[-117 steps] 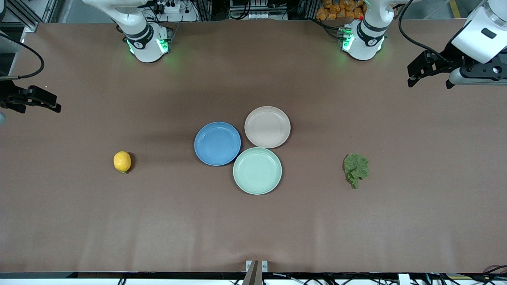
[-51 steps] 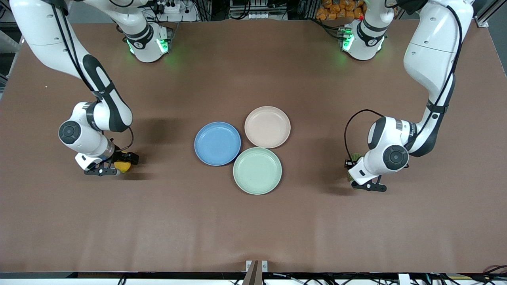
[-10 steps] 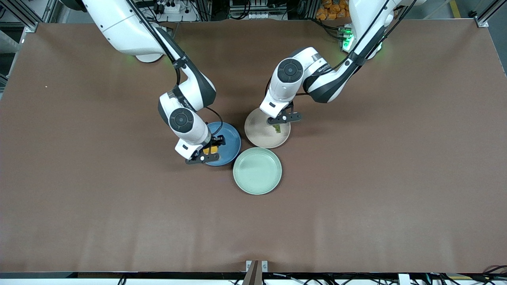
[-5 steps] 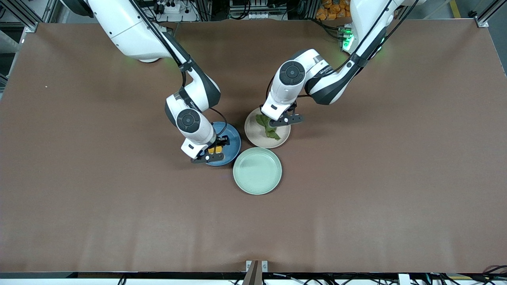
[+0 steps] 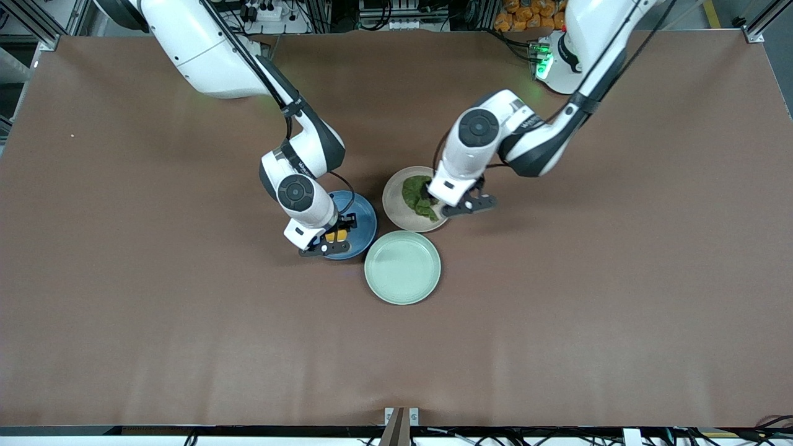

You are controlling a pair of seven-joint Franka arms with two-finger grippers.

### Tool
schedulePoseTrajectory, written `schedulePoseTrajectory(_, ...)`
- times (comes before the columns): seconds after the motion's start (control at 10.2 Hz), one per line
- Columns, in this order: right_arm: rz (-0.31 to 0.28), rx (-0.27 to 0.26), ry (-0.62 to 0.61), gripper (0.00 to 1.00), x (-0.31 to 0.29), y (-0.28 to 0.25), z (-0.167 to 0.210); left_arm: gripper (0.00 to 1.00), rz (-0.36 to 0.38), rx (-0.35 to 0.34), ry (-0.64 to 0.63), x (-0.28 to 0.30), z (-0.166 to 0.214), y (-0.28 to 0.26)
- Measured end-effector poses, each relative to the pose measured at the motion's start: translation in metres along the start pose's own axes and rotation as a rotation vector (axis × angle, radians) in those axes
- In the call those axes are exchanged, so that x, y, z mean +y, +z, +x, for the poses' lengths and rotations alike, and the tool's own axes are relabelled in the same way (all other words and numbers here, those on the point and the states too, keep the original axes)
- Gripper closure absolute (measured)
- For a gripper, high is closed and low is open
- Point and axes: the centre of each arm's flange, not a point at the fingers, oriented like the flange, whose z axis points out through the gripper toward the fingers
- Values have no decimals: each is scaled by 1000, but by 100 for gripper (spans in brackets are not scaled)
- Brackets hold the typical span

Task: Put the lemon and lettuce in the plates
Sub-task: 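Open the left gripper over the beige plate, releasing the lettuce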

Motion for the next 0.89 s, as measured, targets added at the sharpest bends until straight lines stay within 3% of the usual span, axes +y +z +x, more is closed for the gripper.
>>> schedulePoseTrajectory(0.2,0,3,2,0,1,-1,1,0,5,2,1,-26,30,-2)
schedulePoseTrajectory(0.89,3,15,38,0,16,-29,23,0,55,-18,29,-119,109,-17)
